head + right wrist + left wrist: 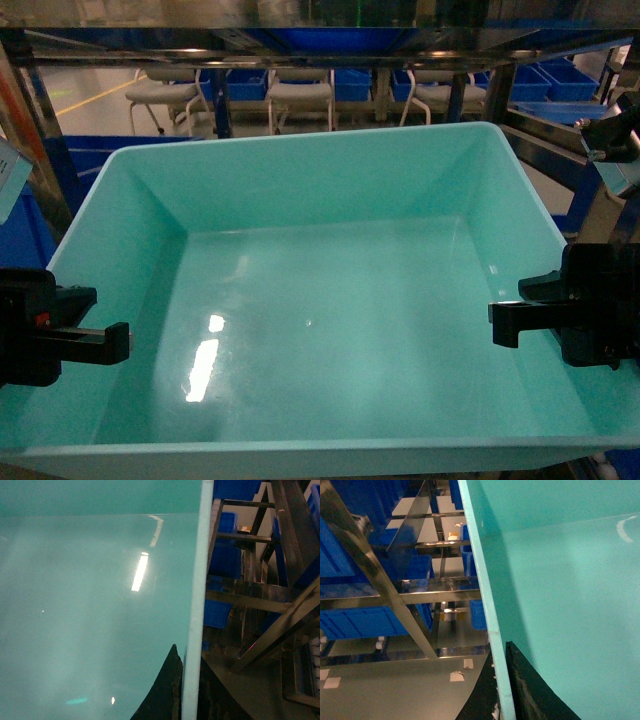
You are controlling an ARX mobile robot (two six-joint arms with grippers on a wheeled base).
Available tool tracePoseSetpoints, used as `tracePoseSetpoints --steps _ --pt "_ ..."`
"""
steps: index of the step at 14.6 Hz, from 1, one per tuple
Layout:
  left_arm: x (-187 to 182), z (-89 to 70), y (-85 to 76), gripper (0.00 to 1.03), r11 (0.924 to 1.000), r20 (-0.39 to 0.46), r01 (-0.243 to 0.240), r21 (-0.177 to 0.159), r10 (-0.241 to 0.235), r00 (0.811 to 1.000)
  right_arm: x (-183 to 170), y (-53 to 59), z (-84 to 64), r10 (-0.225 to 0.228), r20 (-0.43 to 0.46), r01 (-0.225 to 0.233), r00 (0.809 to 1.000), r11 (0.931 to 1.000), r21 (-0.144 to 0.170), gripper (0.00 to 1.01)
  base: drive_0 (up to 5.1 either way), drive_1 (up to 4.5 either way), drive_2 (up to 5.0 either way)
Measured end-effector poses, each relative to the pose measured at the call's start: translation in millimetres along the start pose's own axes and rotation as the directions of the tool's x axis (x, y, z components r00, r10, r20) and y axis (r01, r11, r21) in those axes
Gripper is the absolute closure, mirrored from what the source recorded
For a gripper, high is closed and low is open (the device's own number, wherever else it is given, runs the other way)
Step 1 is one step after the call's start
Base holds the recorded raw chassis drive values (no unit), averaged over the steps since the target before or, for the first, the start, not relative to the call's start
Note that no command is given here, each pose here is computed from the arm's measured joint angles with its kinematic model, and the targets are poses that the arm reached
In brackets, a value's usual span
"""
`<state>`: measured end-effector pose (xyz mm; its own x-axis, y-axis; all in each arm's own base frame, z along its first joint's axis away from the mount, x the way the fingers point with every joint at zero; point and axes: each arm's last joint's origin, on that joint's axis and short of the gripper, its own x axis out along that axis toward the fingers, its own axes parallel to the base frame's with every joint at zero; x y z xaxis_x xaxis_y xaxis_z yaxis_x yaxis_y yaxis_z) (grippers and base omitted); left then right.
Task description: Organize blue bins on left shelf correctly
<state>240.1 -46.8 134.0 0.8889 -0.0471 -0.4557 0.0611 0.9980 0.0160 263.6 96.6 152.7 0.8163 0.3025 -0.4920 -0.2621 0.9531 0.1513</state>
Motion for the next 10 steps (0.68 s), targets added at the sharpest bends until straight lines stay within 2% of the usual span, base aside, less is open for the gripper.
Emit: tracePoseSetpoints --steps 8,10 --pt "-0.1 0.5 0.0 1.01 1.0 0.006 0.0 -0.001 0.0 1.0 0.0 0.2 0.4 0.001 0.004 -0.001 1.0 1.0 0.0 0.99 -0.1 3.91 -4.0" --pt "0.3 -0.1 -0.1 1.01 1.0 0.002 0.0 0.0 0.0 1.0 0.0 0.2 0.3 0.001 0.004 -0.001 1.0 1.0 0.0 0.99 0.0 0.0 0.0"
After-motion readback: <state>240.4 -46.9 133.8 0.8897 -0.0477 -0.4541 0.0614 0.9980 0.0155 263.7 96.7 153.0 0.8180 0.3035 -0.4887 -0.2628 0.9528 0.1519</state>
